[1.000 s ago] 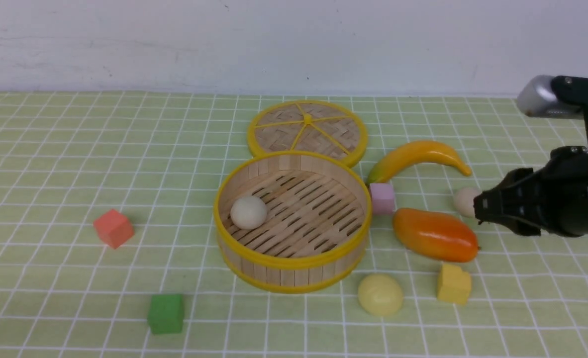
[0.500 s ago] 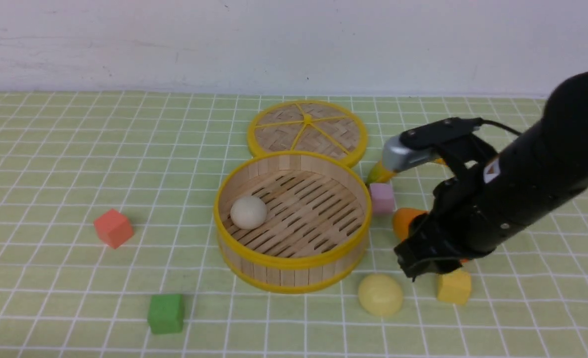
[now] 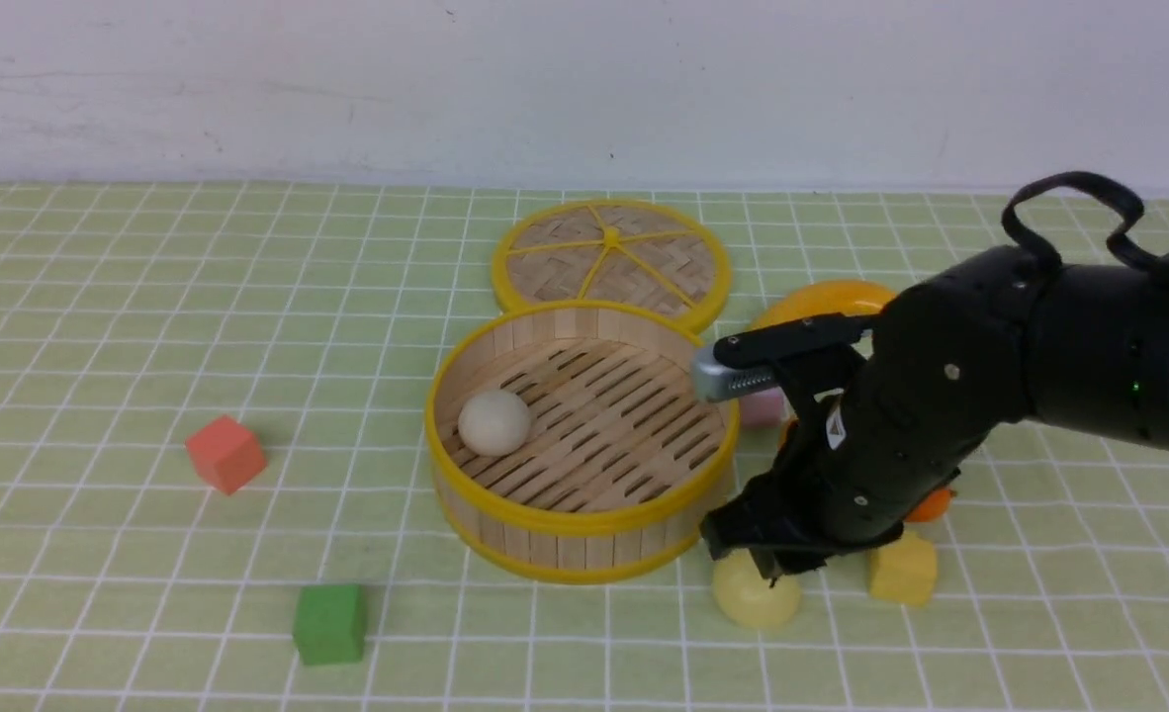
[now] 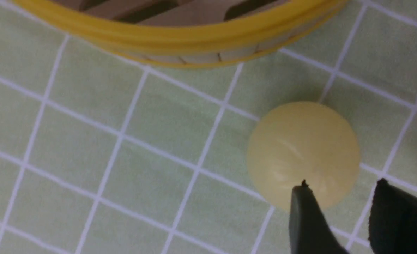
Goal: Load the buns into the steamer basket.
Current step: Use the right arm to grab a steamed stuffed bun
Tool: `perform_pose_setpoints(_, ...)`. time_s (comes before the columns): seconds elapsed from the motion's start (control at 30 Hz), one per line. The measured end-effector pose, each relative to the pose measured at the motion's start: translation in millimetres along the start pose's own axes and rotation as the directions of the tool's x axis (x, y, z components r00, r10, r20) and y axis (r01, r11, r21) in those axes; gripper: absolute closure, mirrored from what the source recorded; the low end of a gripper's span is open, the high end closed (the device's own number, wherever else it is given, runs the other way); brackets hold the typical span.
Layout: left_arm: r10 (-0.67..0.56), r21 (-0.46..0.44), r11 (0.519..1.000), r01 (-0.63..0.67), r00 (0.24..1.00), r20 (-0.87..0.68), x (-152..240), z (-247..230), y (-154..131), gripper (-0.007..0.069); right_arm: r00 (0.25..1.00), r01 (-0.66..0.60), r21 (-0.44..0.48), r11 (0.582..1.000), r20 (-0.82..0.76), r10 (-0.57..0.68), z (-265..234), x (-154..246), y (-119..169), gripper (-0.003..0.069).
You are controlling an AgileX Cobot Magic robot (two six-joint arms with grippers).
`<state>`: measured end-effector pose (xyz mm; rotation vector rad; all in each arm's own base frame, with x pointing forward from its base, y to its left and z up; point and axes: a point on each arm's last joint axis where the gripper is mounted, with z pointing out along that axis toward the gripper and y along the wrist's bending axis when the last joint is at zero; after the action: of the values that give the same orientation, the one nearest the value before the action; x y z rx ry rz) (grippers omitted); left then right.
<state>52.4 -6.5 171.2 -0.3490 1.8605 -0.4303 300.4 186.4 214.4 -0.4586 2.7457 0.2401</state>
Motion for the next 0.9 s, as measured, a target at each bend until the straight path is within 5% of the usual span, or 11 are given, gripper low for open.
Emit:
perform_pose_setpoints(0.4,0.000,0.000,1.000,0.000,1.000,0.000,0.0,0.0,0.0,0.0596,0.997,-0.080,0.015,0.997,-0.017,0.080,38.6,-1.4,-1.6,0.0433)
perform_pose_setpoints(0.63,0.000,0.000,1.000,0.000,1.000,0.000,0.0,0.0,0.0,0.0596,0.997,-0.081,0.017,0.997,-0.018,0.081,38.6,-1.8,-1.7,0.0639)
perform_pose_setpoints(0.9,0.000,0.000,1.000,0.000,1.000,0.000,0.0,0.0,0.0,0.0589,0.996,-0.079,0.001,0.997,0.032,0.079,-1.3,-4.6,0.1,0.0657)
